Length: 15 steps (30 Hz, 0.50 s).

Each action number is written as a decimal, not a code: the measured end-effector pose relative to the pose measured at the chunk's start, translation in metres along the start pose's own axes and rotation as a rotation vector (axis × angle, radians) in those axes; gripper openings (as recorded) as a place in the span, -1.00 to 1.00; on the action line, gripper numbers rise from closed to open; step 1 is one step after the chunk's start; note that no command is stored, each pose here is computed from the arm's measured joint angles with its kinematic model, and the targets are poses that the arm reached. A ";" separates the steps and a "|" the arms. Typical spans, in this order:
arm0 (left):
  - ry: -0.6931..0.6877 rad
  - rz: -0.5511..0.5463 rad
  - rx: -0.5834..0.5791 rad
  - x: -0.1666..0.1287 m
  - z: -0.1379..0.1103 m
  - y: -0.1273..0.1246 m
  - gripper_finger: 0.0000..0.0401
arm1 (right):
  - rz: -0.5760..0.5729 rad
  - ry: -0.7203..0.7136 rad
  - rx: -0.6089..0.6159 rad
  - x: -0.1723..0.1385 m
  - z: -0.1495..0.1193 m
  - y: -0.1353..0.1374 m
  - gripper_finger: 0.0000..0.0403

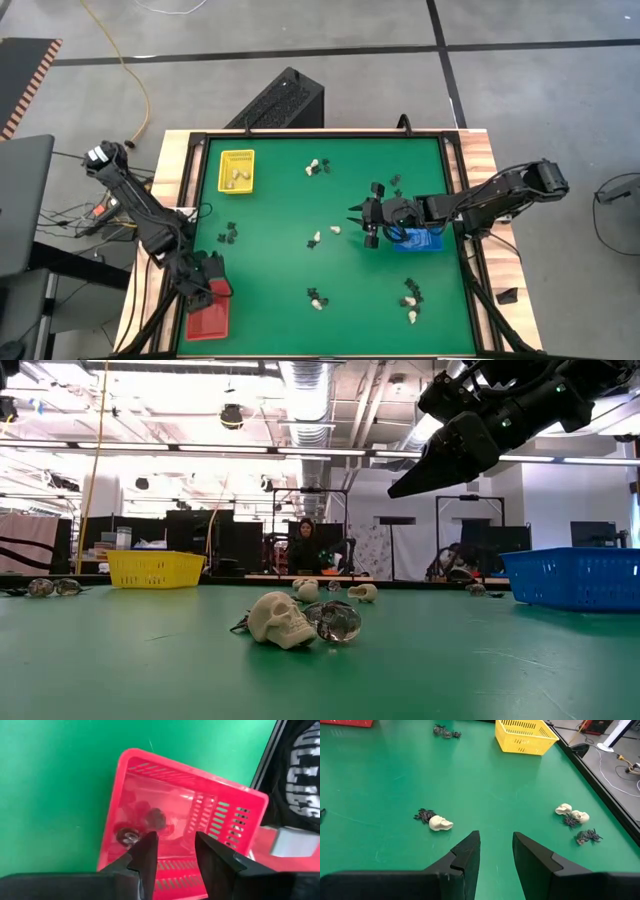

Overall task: Sort Halloween decoration
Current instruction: Put the black skull toy into the red bin, then put the black spider toy into the blue bin

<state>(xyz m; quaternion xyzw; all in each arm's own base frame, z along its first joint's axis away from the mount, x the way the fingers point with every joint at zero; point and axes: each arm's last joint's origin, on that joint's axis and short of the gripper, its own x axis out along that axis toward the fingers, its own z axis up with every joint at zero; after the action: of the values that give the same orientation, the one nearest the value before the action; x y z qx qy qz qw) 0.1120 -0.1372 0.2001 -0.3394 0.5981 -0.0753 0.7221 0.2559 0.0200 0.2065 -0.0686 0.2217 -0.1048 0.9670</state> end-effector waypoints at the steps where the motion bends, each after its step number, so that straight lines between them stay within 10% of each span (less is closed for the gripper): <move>1: 0.001 0.003 0.003 0.000 0.000 0.000 -0.38 | 0.000 0.000 0.000 0.000 0.000 0.000 -0.28; 11: -0.054 -0.114 0.093 -0.022 0.016 0.004 -0.31 | -0.016 0.003 -0.017 0.001 0.000 -0.004 -0.28; 15: -0.275 0.110 0.185 -0.033 0.025 0.024 -0.30 | -0.032 0.007 -0.010 0.002 -0.001 -0.008 -0.28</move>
<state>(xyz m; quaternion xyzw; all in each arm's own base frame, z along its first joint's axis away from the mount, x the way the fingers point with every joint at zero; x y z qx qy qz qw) 0.1193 -0.0920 0.2144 -0.2454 0.5018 -0.0430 0.8283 0.2564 0.0112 0.2065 -0.0765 0.2244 -0.1196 0.9641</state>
